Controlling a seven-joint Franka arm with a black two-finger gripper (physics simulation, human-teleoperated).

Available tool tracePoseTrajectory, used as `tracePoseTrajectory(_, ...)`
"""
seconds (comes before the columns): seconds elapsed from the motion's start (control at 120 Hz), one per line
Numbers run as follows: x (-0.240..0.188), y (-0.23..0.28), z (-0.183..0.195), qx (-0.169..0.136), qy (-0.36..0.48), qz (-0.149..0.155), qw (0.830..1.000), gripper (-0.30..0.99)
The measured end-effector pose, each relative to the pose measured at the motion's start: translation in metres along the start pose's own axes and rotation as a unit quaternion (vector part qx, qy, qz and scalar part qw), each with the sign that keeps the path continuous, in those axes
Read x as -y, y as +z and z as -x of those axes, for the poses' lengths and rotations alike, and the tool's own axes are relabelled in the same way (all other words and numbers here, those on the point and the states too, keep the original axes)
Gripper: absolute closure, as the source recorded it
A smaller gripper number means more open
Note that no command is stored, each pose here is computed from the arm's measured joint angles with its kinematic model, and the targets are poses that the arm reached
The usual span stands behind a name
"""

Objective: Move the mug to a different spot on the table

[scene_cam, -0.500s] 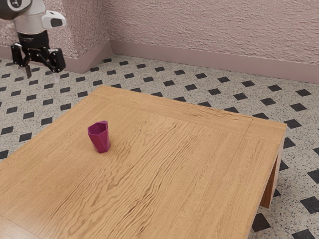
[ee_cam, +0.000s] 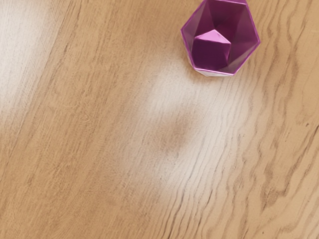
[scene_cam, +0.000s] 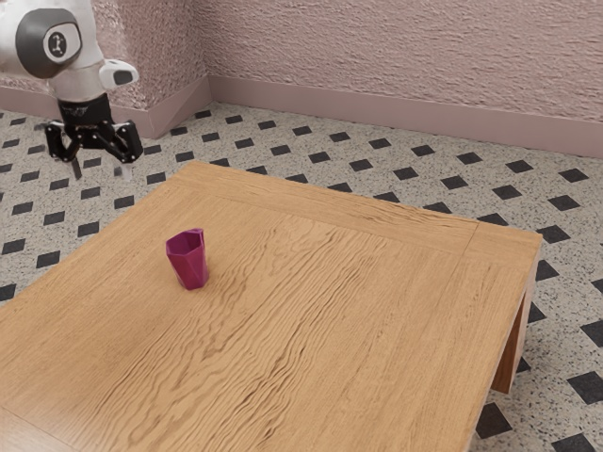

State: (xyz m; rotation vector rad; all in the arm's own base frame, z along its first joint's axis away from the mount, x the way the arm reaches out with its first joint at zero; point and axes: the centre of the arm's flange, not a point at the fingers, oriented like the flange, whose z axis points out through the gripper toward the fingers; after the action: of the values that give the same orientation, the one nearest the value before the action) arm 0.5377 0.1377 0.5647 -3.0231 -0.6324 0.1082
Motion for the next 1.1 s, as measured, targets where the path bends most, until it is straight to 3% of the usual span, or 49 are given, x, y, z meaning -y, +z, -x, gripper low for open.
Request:
tracePoseTrajectory(0.158,-0.02,0.068,-0.04,0.019,0.001,-0.018,1.0,0.0)
tracePoseTrajectory(0.375,-0.051,0.122,-0.084,0.004,0.037,-0.03,0.999,0.0)
tracePoseTrajectory(0.842,-0.078,0.173,-0.111,-0.008,0.09,-0.029,0.995,0.0)
tracePoseTrajectory(1.1,-0.059,0.193,-0.161,-0.03,0.083,-0.024,0.996,0.0)
